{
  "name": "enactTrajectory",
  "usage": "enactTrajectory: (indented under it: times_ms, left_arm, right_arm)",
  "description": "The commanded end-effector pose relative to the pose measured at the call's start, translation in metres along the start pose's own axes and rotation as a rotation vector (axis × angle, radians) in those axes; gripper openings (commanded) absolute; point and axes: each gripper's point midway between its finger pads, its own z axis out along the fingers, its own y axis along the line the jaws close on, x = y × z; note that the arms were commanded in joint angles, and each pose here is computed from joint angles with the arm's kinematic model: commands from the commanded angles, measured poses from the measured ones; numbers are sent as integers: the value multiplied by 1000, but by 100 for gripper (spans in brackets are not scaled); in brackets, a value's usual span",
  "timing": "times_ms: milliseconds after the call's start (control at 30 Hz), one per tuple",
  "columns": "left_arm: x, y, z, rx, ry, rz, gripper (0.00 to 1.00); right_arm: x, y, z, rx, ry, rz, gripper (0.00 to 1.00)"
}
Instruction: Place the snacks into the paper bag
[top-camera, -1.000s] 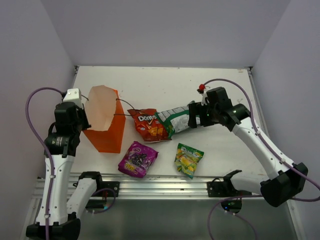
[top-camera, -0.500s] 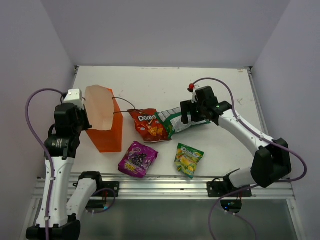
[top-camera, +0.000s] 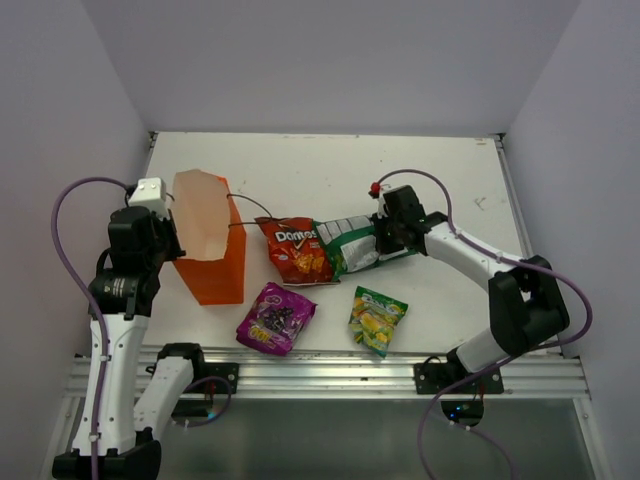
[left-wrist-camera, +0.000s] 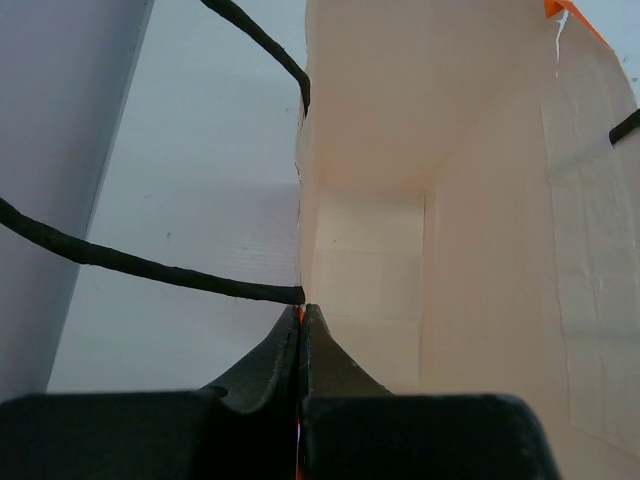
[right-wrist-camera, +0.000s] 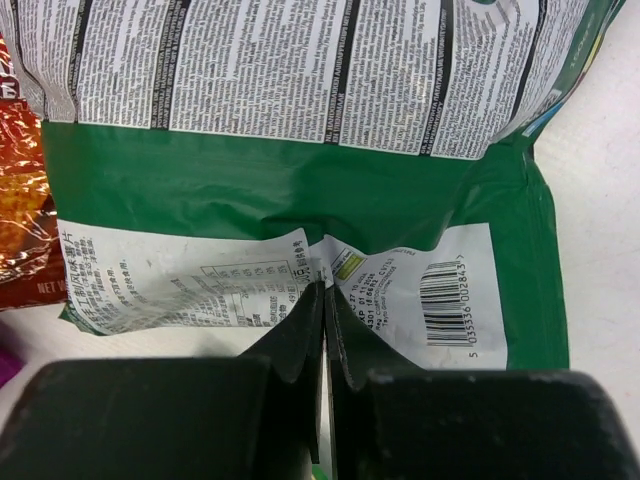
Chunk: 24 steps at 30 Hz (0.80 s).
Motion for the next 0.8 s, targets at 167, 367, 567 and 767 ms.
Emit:
enactTrajectory:
  times_ms: [167, 367, 567, 767]
  left_arm:
    - [-7, -7, 2, 37, -38, 3, 0]
    - [-5, -14, 4, 66, -38, 15, 0]
    - [-4, -18, 6, 86, -38, 15, 0]
    - [-1, -35, 7, 178, -34, 24, 0]
  right_arm:
    - [-37, 5, -30, -12, -116, -45, 0]
    - [-60, 9, -66, -14, -179, -65, 0]
    - [-86, 19, -107, -47, -258, -79, 0]
    - [-124, 36, -142, -87, -334, -84, 0]
